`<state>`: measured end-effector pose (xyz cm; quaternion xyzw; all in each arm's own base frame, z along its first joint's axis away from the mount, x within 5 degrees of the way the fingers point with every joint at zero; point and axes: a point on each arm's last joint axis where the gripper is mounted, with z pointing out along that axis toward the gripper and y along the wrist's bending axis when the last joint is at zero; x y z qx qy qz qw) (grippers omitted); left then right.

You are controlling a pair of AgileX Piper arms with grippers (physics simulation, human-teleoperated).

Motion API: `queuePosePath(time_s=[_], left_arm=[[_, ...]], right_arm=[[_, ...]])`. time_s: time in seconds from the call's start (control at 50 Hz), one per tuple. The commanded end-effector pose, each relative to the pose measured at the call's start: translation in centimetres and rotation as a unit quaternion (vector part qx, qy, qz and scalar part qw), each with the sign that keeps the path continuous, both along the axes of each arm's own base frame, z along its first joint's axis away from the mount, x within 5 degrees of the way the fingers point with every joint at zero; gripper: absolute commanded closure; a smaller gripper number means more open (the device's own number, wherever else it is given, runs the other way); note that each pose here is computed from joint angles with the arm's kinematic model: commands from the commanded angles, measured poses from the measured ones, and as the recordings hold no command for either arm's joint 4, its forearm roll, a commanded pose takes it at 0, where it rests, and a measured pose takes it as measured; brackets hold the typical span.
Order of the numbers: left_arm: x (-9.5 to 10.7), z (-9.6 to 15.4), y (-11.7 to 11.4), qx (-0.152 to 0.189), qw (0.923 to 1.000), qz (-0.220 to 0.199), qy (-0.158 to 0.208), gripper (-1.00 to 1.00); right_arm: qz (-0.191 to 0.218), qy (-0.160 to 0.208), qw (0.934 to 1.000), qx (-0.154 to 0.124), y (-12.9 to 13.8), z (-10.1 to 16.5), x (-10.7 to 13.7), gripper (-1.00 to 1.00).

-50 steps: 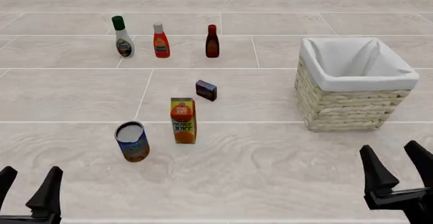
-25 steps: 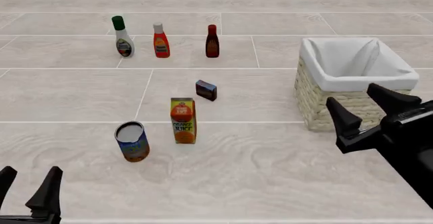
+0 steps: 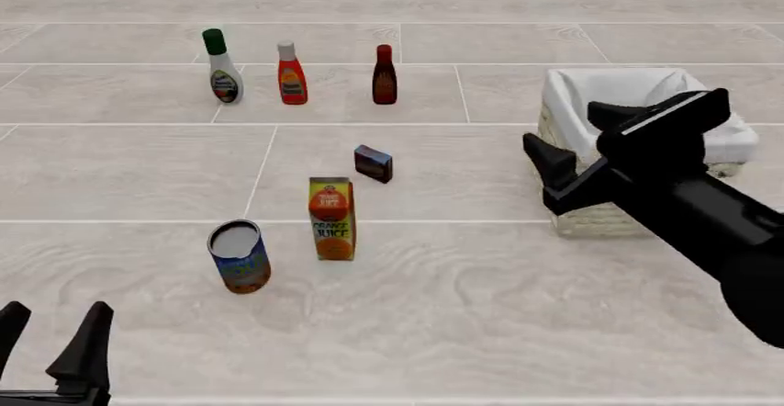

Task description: Pick the chocolate pudding and place it in the basket.

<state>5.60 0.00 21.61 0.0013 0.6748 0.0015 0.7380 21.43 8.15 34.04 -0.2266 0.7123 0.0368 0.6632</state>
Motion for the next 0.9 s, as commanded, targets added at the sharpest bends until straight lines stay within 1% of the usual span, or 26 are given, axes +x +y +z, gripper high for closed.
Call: queuePosePath(time_s=[0.02,0.08,0.1,0.16,0.22,0.4,0.44,0.46,0.62,0.7,0.9], left_arm=[[0.0,-0.1,0.0,0.000,1.0000,0.000,0.000,-1.00],[0.0,-0.1,0.0,0.000,1.0000,0.000,0.000,-1.00],[0.0,-0.1,0.0,0.000,1.0000,0.000,0.001,-1.00],[0.0,-0.1,0.0,0.000,1.0000,0.000,-0.001,-1.00],[0.0,-0.1,0.0,0.000,1.0000,0.000,0.000,-1.00],[0.0,0.0,0.0,0.001,1.0000,0.000,-0.001,-1.00],[0.0,0.0,0.0,0.000,1.0000,0.000,-0.001,-1.00],[0.0,0.0,0.0,0.000,1.0000,0.000,0.000,-1.00],[0.0,0.0,0.0,0.001,1.0000,0.000,-0.001,-1.00],[0.0,0.0,0.0,0.000,1.0000,0.000,0.000,-1.00],[0.0,0.0,0.0,0.000,1.0000,0.000,0.000,-1.00]], right_arm=[[0.021,0.024,0.9992,-0.026,2.1,1.0,2.8,-1.00],[0.023,0.030,0.9989,-0.028,2.6,1.1,3.6,-1.00],[0.025,0.031,0.9986,-0.033,2.8,1.0,3.9,-1.00],[0.027,0.035,0.9985,-0.032,3.1,0.9,4.5,-1.00],[0.028,0.040,0.9981,-0.038,3.6,0.5,5.4,-1.00],[0.030,0.053,0.9975,-0.037,5.1,-0.6,8.2,-1.00],[0.032,0.054,0.9973,-0.037,5.3,-0.7,8.4,-1.00],[0.035,0.060,0.9968,-0.039,5.8,-0.9,9.1,-1.00],[0.040,0.072,0.9956,-0.043,7.0,-1.2,10.8,-1.00],[0.039,0.075,0.9954,-0.046,7.4,-1.4,12.0,-1.00],[0.038,0.077,0.9951,-0.050,8.2,-1.9,13.9,-1.00]])
